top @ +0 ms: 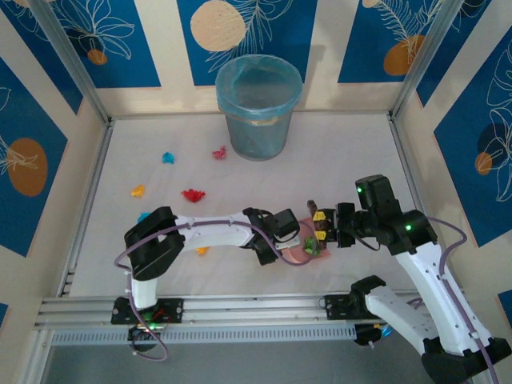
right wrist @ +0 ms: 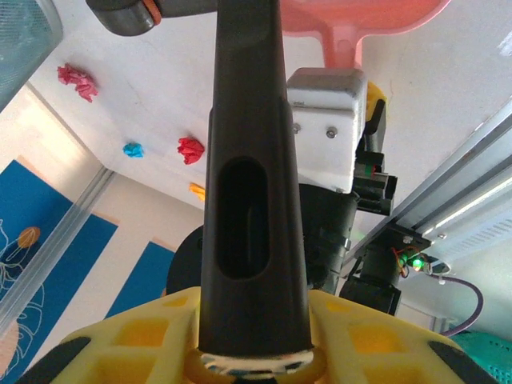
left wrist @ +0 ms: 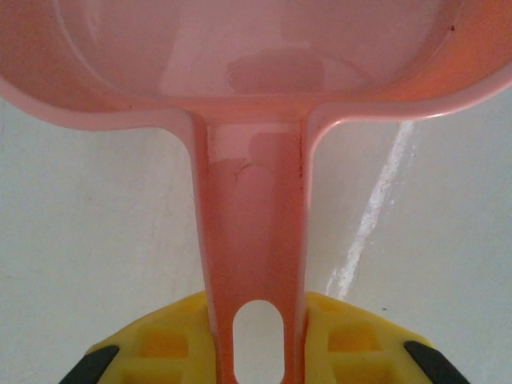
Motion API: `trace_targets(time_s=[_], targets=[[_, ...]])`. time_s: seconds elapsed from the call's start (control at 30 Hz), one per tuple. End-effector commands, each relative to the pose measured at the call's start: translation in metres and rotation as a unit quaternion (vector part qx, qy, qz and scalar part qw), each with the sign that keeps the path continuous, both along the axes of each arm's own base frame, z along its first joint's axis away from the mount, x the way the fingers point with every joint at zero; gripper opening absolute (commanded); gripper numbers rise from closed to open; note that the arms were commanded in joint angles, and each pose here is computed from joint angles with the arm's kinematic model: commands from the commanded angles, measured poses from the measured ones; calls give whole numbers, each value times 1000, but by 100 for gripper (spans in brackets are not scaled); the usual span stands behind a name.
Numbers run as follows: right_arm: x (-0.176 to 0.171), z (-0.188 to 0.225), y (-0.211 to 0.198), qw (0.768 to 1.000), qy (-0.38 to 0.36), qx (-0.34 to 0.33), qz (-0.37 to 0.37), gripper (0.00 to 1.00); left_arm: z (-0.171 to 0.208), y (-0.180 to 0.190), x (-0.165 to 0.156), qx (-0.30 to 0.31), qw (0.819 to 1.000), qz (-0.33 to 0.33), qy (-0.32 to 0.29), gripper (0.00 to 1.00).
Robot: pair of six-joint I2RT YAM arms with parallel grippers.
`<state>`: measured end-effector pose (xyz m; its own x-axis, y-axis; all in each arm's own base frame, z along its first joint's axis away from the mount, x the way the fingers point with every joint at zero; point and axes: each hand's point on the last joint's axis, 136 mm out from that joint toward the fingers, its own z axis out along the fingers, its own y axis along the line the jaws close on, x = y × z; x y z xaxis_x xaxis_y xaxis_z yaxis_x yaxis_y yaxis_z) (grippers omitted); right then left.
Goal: Sweep away the paper scraps from the table
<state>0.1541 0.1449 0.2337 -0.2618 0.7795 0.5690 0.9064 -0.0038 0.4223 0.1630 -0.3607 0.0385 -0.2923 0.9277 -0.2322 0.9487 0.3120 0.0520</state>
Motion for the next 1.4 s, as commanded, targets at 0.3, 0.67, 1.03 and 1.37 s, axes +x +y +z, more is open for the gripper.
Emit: trace_targets(time_s=[0.3,0.67,1.03,1.37], targets=[[-2,29,3,1000,-22,20,4,0,-19,12,-6,24,999,10,20,0],[5,47,-16,998,-65,-21,-10,0,-13,11,-2,6,1000,21,14,0],[8,55,-37,994,-90,-56,-21,0,11,7,10,-39,998,47,2,0],[20,71,-79,980,-146,-125,-44,0,75,2,30,-115,989,88,-11,0]])
